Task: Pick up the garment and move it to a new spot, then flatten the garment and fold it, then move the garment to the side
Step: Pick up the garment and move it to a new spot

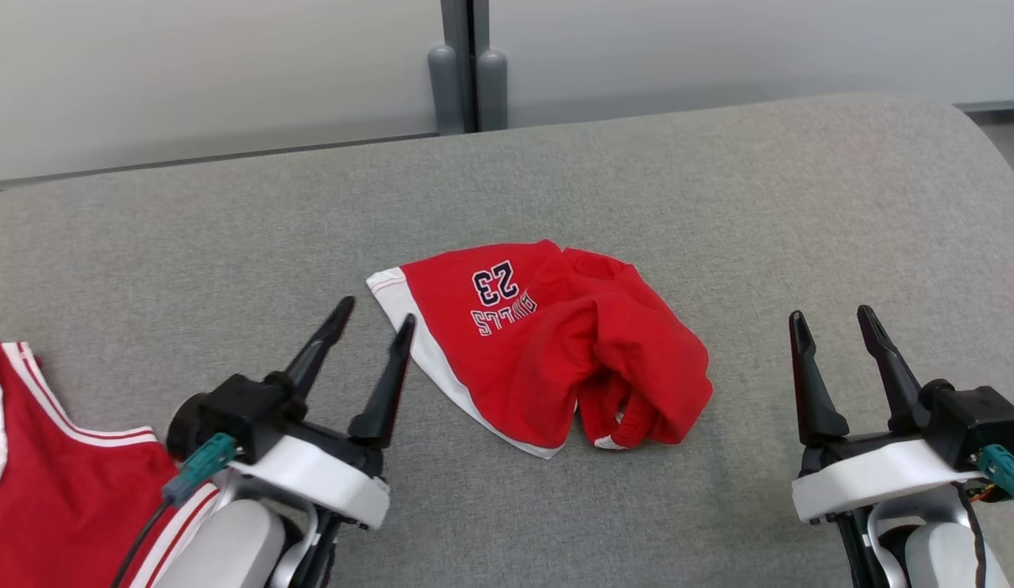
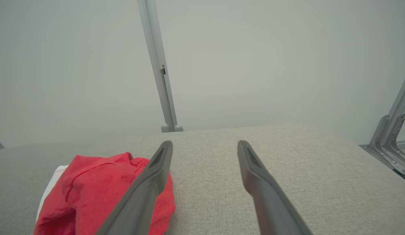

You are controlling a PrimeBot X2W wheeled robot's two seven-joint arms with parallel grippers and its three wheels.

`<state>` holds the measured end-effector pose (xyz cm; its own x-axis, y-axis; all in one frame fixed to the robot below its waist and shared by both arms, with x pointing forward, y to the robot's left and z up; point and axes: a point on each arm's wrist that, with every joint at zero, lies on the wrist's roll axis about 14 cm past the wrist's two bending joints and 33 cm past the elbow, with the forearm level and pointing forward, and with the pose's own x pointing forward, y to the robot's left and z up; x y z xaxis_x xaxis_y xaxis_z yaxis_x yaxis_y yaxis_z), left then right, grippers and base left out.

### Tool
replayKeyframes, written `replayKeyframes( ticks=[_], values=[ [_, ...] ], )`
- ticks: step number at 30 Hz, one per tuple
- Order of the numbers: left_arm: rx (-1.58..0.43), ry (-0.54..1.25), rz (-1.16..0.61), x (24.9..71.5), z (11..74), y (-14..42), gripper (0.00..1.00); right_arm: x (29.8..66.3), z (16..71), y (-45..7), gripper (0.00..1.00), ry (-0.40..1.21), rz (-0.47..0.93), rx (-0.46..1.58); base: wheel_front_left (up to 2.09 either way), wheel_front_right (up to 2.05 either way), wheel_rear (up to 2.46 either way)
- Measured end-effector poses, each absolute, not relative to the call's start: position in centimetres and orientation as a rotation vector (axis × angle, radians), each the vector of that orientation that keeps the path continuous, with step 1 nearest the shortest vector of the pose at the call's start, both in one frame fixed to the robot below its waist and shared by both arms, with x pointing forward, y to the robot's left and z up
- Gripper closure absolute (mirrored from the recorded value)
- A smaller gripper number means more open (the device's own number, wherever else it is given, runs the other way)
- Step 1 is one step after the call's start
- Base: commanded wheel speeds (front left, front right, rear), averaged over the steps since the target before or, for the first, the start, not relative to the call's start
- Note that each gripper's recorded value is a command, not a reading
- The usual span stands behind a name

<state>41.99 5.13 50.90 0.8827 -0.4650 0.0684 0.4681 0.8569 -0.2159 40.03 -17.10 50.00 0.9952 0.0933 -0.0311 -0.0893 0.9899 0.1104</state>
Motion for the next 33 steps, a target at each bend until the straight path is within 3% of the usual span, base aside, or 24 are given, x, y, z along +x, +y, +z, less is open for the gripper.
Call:
replayKeyframes(
  ticks=[6, 13, 33],
  values=[
    [-0.229, -0.073, -0.191, 41.2, 52.3, 14.1, 0.00, 39.3, 50.9, -15.8, 0.00, 0.031, 0.131, 0.093, 0.00, 0.00, 0.00],
    [-0.169, -0.092, -0.011, 37.8, 52.4, 20.9, 0.00, 37.9, 51.5, -14.4, 0.00, 0.038, 0.175, 0.088, 0.00, 0.00, 0.00],
    [-0.134, -0.073, -0.032, 33.7, 51.7, 19.8, 0.00, 34.8, 51.6, -13.6, 0.00, 0.062, 0.202, 0.090, 0.00, 0.00, 0.00]
  ],
)
